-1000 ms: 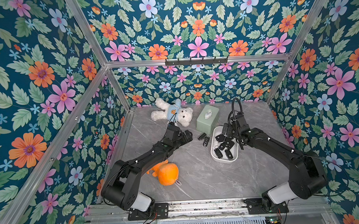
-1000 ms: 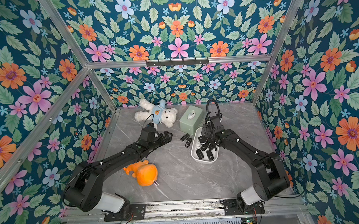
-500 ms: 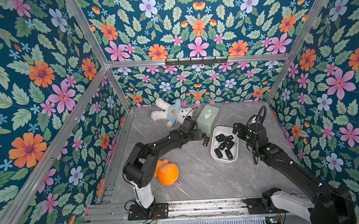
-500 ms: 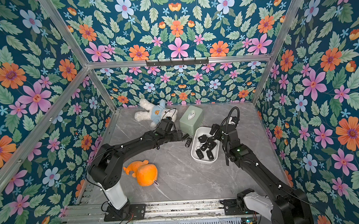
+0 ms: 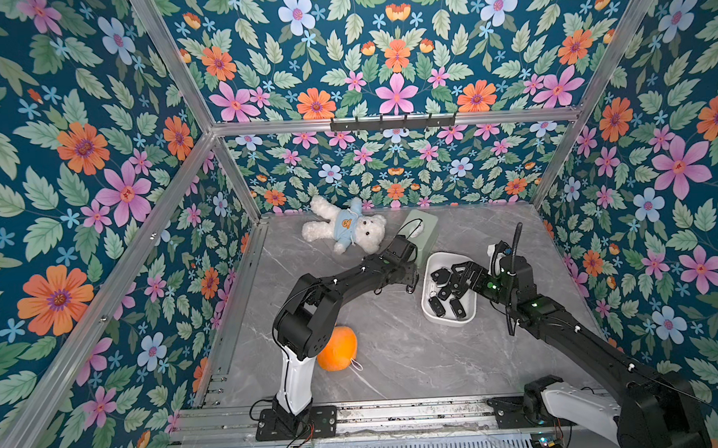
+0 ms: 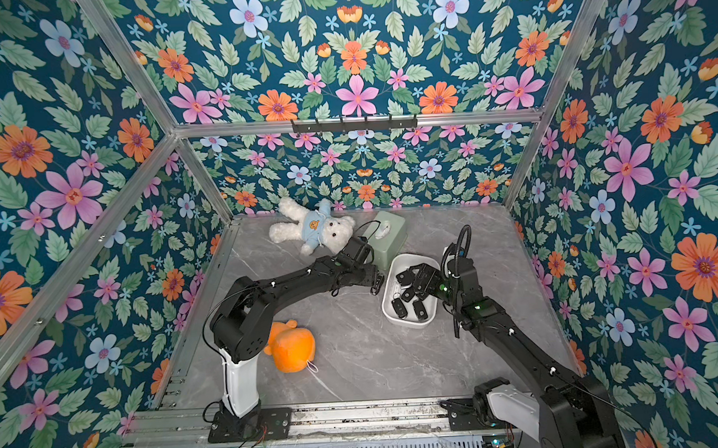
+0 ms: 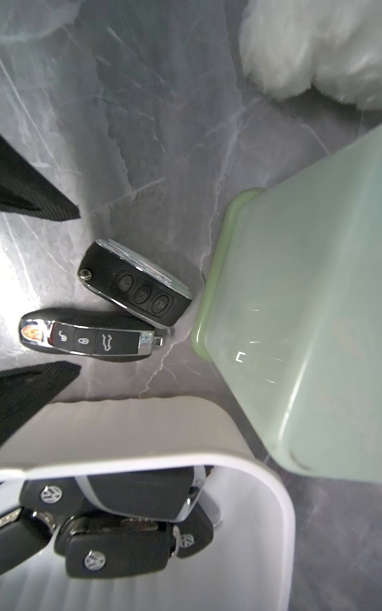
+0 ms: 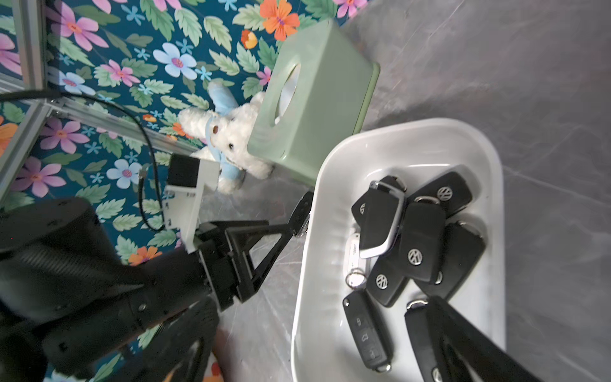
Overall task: Place the car key into the storage box
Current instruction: Place the car key in the storage box, then pick up the car key from the center of the board.
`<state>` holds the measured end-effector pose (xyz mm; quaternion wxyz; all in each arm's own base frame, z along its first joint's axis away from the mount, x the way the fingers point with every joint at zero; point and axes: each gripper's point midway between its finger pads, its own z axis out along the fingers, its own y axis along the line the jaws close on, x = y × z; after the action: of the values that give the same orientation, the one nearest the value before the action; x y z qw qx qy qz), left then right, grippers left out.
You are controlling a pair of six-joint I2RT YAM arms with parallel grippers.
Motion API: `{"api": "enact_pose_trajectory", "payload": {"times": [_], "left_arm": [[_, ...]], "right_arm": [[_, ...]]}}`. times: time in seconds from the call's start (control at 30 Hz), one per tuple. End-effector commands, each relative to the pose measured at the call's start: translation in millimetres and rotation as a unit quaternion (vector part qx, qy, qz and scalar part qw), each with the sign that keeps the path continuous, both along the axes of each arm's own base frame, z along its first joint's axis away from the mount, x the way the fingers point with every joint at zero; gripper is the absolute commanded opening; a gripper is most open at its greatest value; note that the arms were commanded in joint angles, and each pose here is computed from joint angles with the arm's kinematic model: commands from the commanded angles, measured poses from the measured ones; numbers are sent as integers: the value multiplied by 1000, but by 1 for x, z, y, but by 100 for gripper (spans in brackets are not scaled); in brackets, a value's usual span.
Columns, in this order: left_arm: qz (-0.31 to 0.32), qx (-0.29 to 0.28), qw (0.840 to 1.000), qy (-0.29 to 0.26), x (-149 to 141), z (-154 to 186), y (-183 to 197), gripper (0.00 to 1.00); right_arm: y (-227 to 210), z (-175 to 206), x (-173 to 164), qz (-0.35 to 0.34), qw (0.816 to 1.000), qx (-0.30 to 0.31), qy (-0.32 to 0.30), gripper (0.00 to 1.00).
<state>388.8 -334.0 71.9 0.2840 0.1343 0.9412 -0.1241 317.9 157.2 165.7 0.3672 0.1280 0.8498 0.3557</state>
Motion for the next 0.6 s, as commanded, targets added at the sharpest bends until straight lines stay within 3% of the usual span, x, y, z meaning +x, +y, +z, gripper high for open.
{"api": "enact_pose_trajectory", "payload": {"times": [0.0,0.57], "left_arm": [[-8,15,1000,8,-2,-5,-1,68],[-47,51,997,20,-4,-25,-26,59]], "right_arm": [[15,13,-3,34,999,36,-15,99],[12,13,-3,29,999,32,-17,99]]}}
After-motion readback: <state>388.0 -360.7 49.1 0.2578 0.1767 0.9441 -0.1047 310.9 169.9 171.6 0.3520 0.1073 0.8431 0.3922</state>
